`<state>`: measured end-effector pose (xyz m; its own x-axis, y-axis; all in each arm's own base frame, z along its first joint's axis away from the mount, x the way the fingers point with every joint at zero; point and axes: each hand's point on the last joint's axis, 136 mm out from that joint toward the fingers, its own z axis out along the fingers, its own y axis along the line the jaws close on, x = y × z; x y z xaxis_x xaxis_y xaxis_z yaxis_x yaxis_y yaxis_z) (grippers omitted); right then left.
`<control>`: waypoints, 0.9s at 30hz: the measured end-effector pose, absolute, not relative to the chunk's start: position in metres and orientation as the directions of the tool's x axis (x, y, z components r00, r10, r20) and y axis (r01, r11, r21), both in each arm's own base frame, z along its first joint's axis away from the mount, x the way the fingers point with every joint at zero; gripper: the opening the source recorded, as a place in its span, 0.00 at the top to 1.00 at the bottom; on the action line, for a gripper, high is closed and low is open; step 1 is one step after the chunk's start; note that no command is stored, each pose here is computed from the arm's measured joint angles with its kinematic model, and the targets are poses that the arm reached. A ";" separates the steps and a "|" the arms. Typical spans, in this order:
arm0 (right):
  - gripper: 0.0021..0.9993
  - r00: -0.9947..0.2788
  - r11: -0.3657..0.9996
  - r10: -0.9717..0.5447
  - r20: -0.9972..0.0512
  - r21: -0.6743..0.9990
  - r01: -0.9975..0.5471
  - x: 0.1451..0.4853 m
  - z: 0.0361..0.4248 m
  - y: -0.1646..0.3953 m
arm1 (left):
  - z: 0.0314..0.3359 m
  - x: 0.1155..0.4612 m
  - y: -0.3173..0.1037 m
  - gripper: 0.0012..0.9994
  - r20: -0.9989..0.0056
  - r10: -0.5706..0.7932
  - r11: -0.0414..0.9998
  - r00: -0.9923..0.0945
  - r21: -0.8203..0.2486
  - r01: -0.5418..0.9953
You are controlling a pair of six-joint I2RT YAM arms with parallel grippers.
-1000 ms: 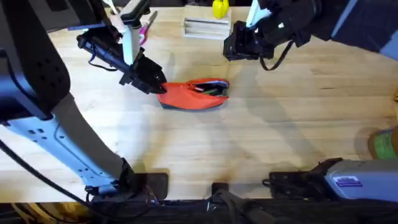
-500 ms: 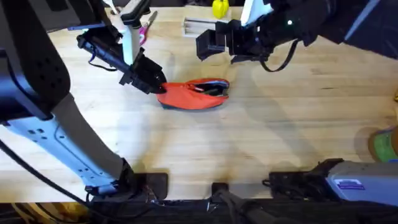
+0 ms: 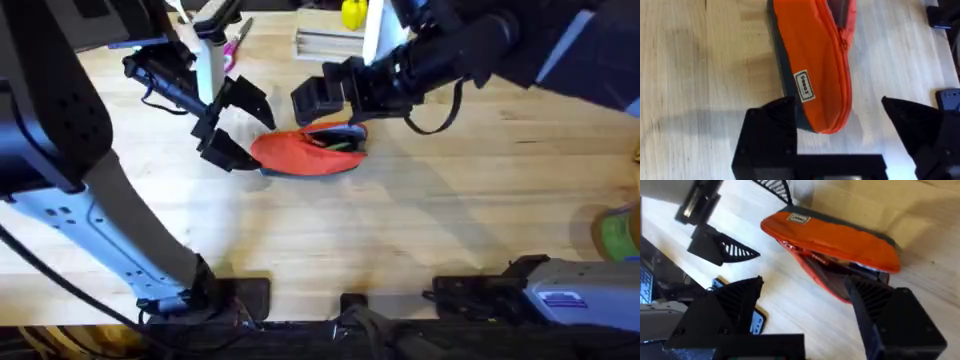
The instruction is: Unzip the bag, pick up the pens from the table one at a time and place them inside, then zip the bag closed.
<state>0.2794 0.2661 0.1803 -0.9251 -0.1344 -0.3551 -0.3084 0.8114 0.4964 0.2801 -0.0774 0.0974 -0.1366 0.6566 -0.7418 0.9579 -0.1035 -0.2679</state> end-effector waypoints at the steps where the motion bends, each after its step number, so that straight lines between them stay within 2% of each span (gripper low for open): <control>1: 0.01 -0.927 0.811 -0.141 -0.347 0.496 -0.309 0.277 0.177 0.266 | 0.097 0.280 -0.077 0.01 -0.742 0.657 -0.103 -0.136 -0.267 0.958; 5: 0.01 -0.929 0.796 -0.155 -0.337 0.514 -0.320 0.271 0.163 0.271 | 0.097 0.280 -0.077 0.01 -0.739 0.659 -0.104 -0.137 -0.270 0.957; 10: 0.01 -0.929 0.769 -0.165 -0.330 0.547 -0.331 0.265 0.149 0.278 | 0.104 0.272 -0.070 0.00 -0.730 0.656 -0.086 -0.192 -0.325 0.942; 13: 0.01 -0.921 0.750 -0.158 -0.355 0.564 -0.346 0.266 0.144 0.284 | 0.112 0.274 -0.057 0.00 -0.715 0.667 -0.060 -0.211 -0.334 0.941; 21: 0.01 -0.916 0.728 -0.131 -0.378 0.590 -0.348 0.278 0.128 0.297 | 0.137 0.299 -0.015 0.00 -0.687 0.696 0.035 -0.208 -0.256 0.966; 27: 0.01 -0.914 0.705 -0.128 -0.385 0.613 -0.356 0.288 0.116 0.309 | 0.142 0.306 0.003 0.00 -0.681 0.700 0.082 -0.213 -0.221 0.972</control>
<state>0.2882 0.3090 0.1162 -0.9142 -0.1278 -0.3845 -0.3564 0.7053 0.6128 0.3064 0.0030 0.1424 -0.2133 0.7002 -0.6813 0.9720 0.0815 -0.2205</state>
